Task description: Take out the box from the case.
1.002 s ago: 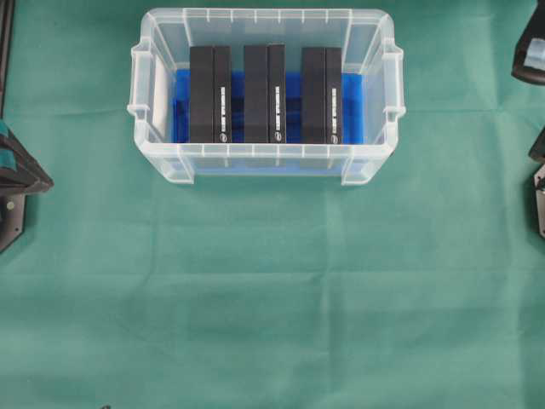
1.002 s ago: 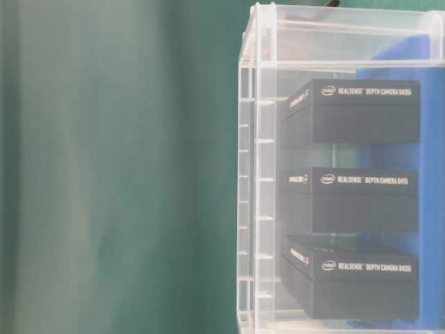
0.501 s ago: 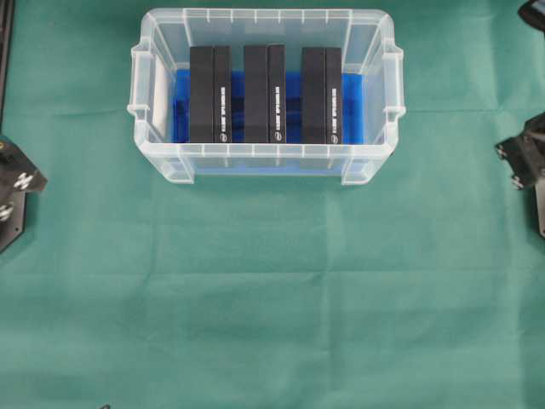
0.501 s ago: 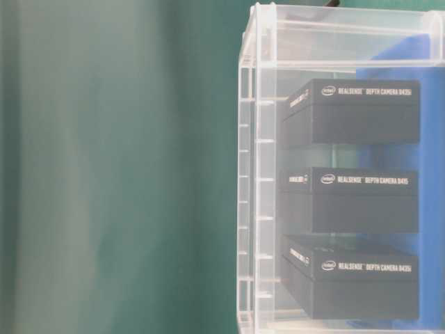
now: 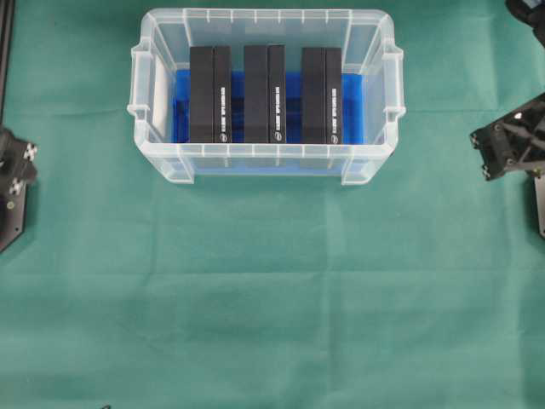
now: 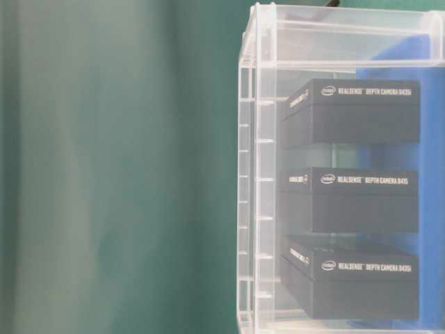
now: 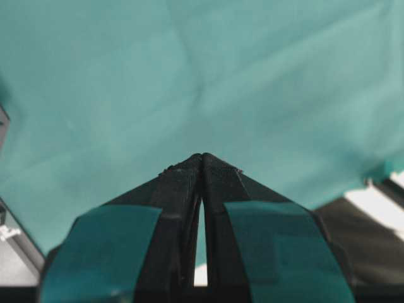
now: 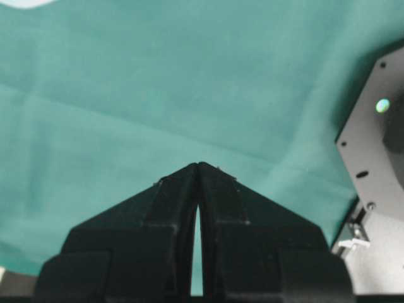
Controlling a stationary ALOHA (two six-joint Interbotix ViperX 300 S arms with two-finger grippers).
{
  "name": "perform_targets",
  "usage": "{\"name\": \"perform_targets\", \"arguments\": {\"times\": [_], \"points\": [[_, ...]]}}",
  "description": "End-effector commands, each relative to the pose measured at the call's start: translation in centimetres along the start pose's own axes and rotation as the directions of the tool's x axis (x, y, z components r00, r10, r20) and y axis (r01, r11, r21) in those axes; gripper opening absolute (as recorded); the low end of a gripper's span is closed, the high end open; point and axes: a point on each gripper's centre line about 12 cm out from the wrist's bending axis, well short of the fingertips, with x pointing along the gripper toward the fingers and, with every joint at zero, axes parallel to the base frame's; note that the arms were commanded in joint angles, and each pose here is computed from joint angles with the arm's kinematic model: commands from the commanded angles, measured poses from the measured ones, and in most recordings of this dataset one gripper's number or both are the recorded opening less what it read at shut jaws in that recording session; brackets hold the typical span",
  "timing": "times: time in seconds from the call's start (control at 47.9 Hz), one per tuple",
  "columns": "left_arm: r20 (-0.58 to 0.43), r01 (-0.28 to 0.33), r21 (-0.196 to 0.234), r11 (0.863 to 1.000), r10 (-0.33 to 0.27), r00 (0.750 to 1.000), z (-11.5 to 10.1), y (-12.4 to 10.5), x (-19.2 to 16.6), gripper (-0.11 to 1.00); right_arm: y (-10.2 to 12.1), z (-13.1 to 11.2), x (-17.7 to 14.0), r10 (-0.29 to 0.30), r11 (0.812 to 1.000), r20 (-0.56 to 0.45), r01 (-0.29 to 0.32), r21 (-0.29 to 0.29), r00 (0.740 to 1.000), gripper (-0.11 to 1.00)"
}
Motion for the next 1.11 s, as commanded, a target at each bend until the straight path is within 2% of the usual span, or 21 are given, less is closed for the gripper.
{"name": "perform_targets", "arguments": {"times": [0.0,0.042,0.146,0.271,0.418,0.543,0.647,0.793,0.939,1.086], "points": [[0.033,0.005,-0.037,0.999,-0.004,0.999,1.2,0.1,-0.7,0.01,0.2,0.8,-0.8,0.022,1.0,0.025,-0.022,0.018,0.999,0.03],[0.043,-0.016,-0.059,0.998,0.018,0.999,1.8,0.5,-0.7,0.02,0.2,1.2,-0.8,0.022,0.999,0.03,-0.023,0.025,0.999,0.03],[0.057,-0.061,-0.073,0.995,0.065,0.996,3.0,1.4,-0.6,0.02,0.0,2.8,-0.6,0.012,0.999,0.048,-0.013,0.03,0.999,0.03],[0.084,-0.081,-0.101,0.992,0.09,0.992,4.5,2.2,-0.7,0.02,-0.3,5.1,-0.1,-0.014,1.0,0.062,0.013,0.022,0.998,0.03],[0.112,-0.098,-0.144,0.985,0.115,0.987,6.3,2.9,-0.7,0.02,-0.9,7.7,0.3,-0.028,0.999,0.081,0.025,0.039,0.996,0.03],[0.122,-0.113,-0.154,0.982,0.133,0.984,7.3,3.3,-0.7,0.02,-1.2,9.1,0.4,-0.016,0.999,0.107,0.011,0.053,0.994,0.03],[0.127,-0.121,-0.154,0.981,0.141,0.982,8.0,3.3,-0.4,0.03,-1.0,9.8,0.6,0.003,0.999,0.124,-0.008,0.042,0.992,0.03],[0.134,-0.104,-0.143,0.984,0.124,0.983,8.3,2.9,0.0,0.06,-0.8,10.1,1.0,0.003,0.999,0.126,-0.008,0.033,0.992,0.03],[0.127,-0.095,-0.15,0.984,0.115,0.985,8.2,2.9,0.1,0.16,-0.9,10.1,1.5,-0.011,0.999,0.118,0.007,0.035,0.993,0.03],[0.121,-0.09,-0.152,0.984,0.109,0.987,8.1,2.8,0.1,0.39,-1.0,10.0,1.9,-0.015,0.999,0.115,0.011,0.039,0.993,0.02]]}}
